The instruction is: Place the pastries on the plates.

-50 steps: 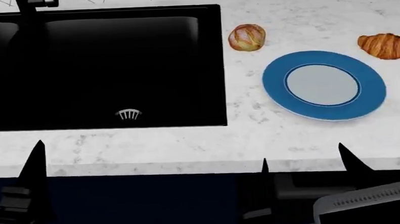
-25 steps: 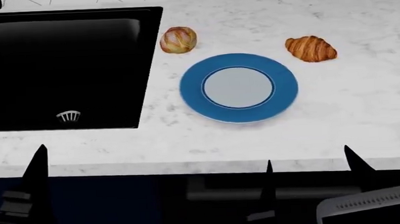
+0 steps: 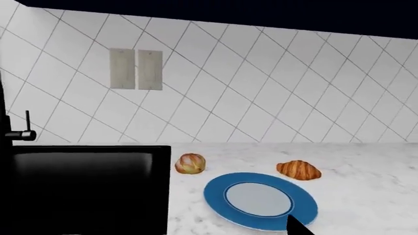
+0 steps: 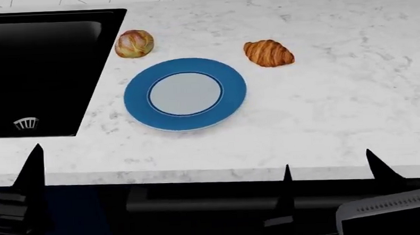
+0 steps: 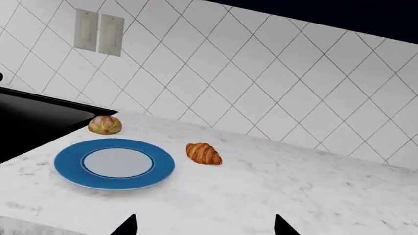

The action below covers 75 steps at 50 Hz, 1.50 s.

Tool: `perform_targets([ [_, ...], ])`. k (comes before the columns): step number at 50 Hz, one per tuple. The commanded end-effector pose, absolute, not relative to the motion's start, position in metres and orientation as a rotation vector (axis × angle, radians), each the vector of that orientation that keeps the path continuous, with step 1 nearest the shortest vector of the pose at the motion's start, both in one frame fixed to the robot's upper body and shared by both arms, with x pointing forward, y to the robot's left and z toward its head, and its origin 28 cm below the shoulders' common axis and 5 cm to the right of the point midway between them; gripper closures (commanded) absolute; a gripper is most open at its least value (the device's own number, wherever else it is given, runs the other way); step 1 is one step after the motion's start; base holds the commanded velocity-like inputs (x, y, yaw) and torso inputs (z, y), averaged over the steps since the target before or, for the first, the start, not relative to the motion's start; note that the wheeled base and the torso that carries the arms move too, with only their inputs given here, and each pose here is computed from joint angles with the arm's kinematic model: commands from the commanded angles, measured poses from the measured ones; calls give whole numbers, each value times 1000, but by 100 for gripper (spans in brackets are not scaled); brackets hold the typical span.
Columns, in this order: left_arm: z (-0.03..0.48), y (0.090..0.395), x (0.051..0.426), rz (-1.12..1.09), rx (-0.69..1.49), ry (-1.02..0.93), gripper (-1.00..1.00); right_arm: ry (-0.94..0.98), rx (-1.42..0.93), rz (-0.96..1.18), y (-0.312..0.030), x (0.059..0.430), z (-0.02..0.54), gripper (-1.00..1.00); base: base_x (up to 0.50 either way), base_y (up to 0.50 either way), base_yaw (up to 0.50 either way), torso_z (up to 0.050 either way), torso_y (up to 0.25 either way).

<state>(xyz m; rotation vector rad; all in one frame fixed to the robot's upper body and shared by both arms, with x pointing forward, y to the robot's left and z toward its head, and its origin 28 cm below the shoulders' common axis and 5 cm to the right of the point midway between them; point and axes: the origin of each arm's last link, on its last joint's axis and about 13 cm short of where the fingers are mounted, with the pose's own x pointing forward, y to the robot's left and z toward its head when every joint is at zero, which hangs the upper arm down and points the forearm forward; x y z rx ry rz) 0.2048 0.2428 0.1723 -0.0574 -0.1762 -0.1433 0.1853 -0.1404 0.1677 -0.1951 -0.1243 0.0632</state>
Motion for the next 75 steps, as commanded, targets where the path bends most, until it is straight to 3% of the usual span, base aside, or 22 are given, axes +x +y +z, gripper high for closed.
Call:
perform_targets([
  [1,214,259,212,-82,-20,-234,-100,-127,-184,57,-147,189,211,-100,0,0,0,0,0],
  [13,240,263,215,-81,4,-260,-100,-179,-208,36,-152,192,250,-100,14,0,0,0,0],
  [70,236,263,211,-81,20,-251,-100,-181,-231,8,-155,194,249,-100,497,0,0,0,1],
  [75,235,264,211,-81,12,-247,-100,-107,-85,60,-160,201,255,-100,0,0,0,0,0],
])
